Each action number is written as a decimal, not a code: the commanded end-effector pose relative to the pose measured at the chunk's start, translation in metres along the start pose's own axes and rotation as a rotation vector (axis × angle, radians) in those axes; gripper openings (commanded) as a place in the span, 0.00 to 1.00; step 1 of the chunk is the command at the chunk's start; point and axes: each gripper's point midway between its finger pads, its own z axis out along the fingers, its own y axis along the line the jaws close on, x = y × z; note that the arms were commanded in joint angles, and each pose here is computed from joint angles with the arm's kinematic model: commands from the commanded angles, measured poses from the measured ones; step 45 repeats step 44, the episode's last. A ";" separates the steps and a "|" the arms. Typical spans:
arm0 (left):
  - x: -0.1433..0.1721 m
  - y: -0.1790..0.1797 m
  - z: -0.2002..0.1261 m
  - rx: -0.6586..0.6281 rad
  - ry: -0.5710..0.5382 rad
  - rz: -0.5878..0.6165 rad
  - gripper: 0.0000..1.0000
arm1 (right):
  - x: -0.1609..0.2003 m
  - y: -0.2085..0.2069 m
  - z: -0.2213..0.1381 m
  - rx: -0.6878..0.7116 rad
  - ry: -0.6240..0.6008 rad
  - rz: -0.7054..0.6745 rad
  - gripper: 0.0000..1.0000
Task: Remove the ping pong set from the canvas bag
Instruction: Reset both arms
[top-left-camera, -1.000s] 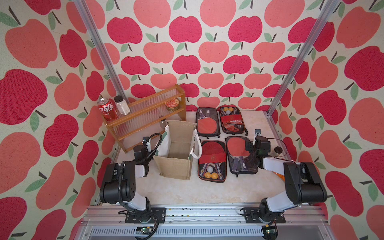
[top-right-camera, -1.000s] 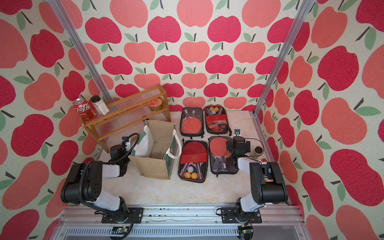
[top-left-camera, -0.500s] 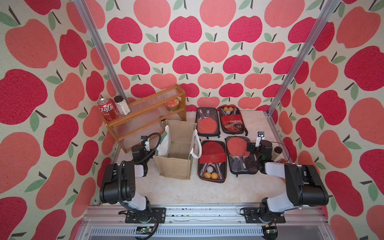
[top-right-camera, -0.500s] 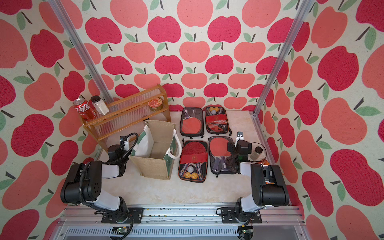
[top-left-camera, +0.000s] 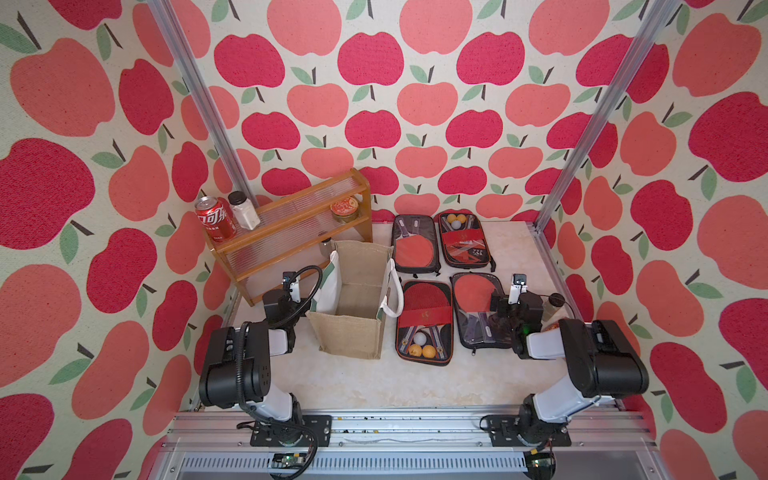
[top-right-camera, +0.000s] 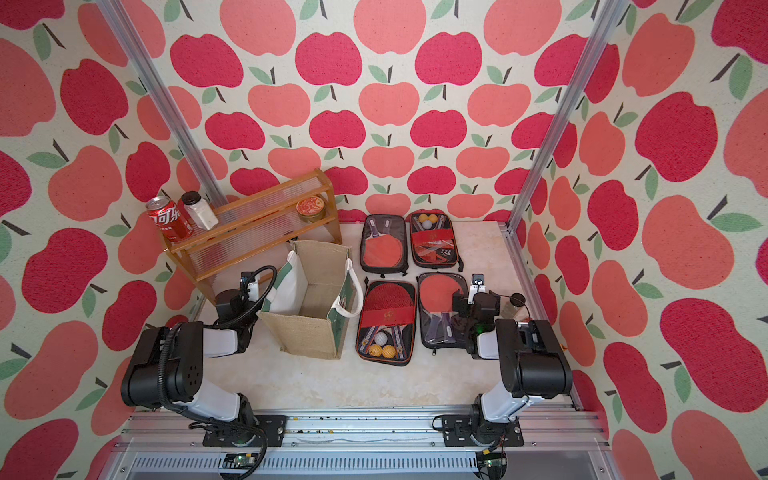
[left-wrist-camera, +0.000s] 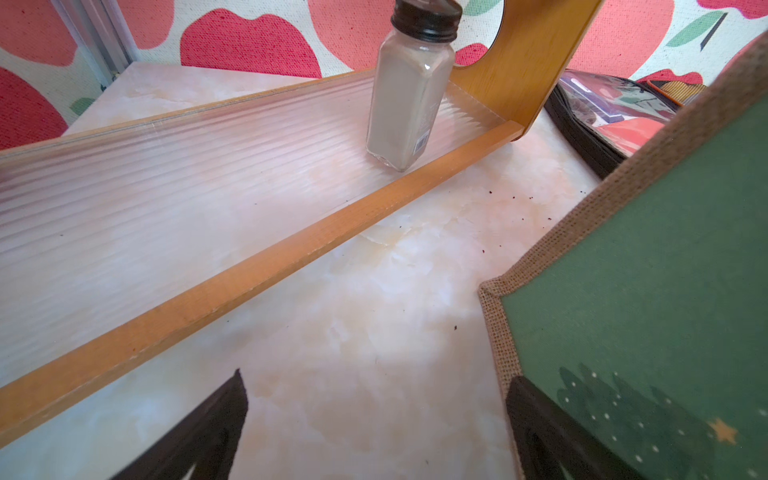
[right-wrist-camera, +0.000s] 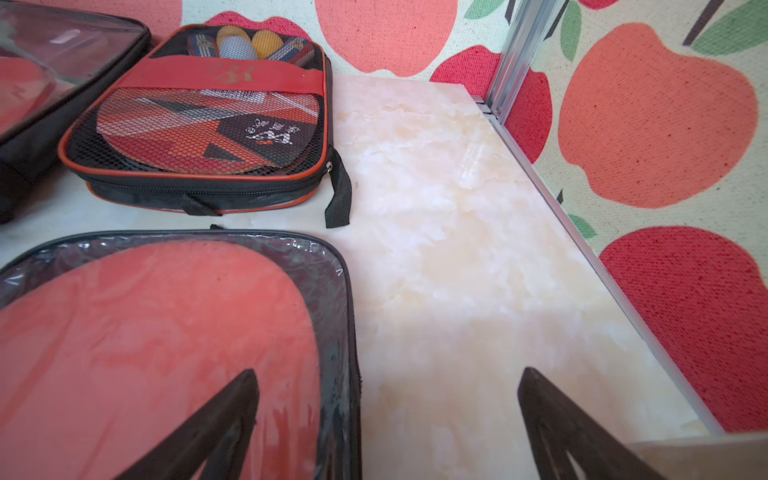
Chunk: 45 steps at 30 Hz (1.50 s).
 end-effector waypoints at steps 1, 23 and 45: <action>-0.008 -0.001 0.001 0.019 -0.031 0.019 0.99 | -0.020 0.004 0.002 0.003 -0.062 -0.010 0.99; -0.008 -0.002 0.001 0.019 -0.029 0.019 0.99 | -0.022 0.016 -0.001 -0.034 -0.084 -0.055 0.99; -0.008 -0.001 0.001 0.018 -0.029 0.019 0.99 | -0.022 0.012 -0.001 -0.011 -0.080 -0.045 0.99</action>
